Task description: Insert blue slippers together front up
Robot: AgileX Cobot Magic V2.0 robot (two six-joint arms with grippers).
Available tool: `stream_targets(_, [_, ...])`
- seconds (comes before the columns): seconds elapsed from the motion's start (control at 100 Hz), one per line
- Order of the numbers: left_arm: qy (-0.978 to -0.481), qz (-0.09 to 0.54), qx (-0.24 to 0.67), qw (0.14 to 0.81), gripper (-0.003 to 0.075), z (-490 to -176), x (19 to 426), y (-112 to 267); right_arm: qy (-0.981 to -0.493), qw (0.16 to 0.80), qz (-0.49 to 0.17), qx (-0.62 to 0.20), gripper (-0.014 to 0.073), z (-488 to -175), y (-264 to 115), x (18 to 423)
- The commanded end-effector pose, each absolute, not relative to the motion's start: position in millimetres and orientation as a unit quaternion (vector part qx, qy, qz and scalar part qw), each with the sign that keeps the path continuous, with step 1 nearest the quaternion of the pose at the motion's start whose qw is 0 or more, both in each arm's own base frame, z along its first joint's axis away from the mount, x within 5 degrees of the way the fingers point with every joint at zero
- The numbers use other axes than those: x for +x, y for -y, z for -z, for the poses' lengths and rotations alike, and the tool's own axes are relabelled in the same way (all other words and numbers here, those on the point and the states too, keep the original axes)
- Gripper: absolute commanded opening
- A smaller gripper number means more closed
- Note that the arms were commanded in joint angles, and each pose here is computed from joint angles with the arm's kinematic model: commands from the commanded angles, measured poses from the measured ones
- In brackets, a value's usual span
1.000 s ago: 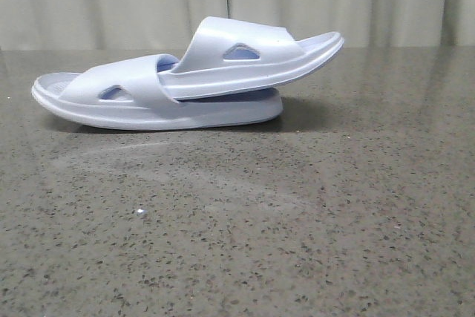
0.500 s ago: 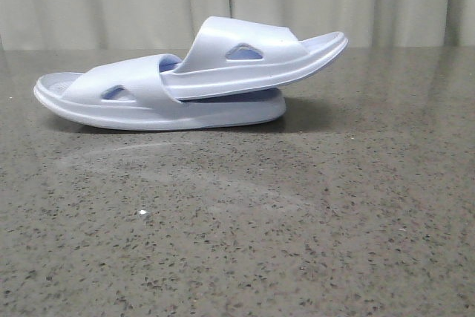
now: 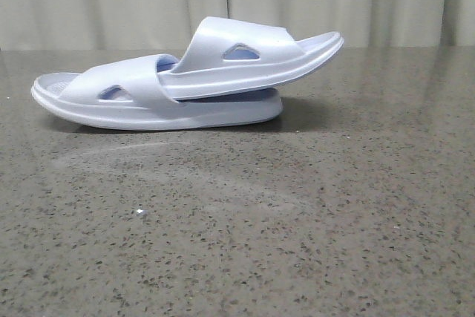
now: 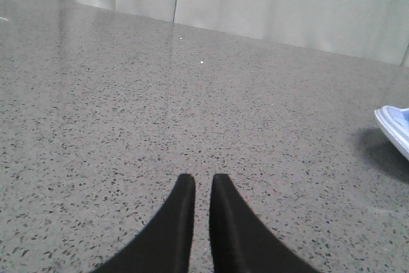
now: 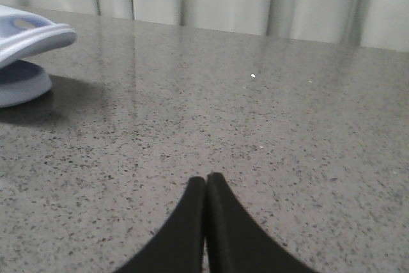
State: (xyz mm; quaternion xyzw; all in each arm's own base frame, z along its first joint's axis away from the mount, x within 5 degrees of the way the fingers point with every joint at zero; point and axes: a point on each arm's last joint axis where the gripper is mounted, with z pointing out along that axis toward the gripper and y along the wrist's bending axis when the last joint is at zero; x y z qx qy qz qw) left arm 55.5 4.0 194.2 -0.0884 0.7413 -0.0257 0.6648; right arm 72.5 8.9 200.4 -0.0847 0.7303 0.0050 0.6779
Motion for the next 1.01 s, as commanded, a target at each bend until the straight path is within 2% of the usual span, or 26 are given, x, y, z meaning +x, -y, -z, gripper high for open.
stream_targets(0.0, [-0.711, 0.029, -0.091, 0.697, 0.0015, -199, 55, -4, -0.710, 0.700, 0.012, -0.077, -0.0078, -200, -6, 69])
stream_targets(0.14, [-0.711, 0.029, -0.091, 0.697, 0.0015, -199, 55, -4, -0.729, 0.681, 0.027, -0.064, -0.0078, -193, -3, 62])
stream_targets(1.0, [-0.711, 0.029, -0.091, 0.697, 0.0015, -199, 55, -4, -0.730, 0.680, 0.030, -0.061, -0.0078, -190, -2, 57])
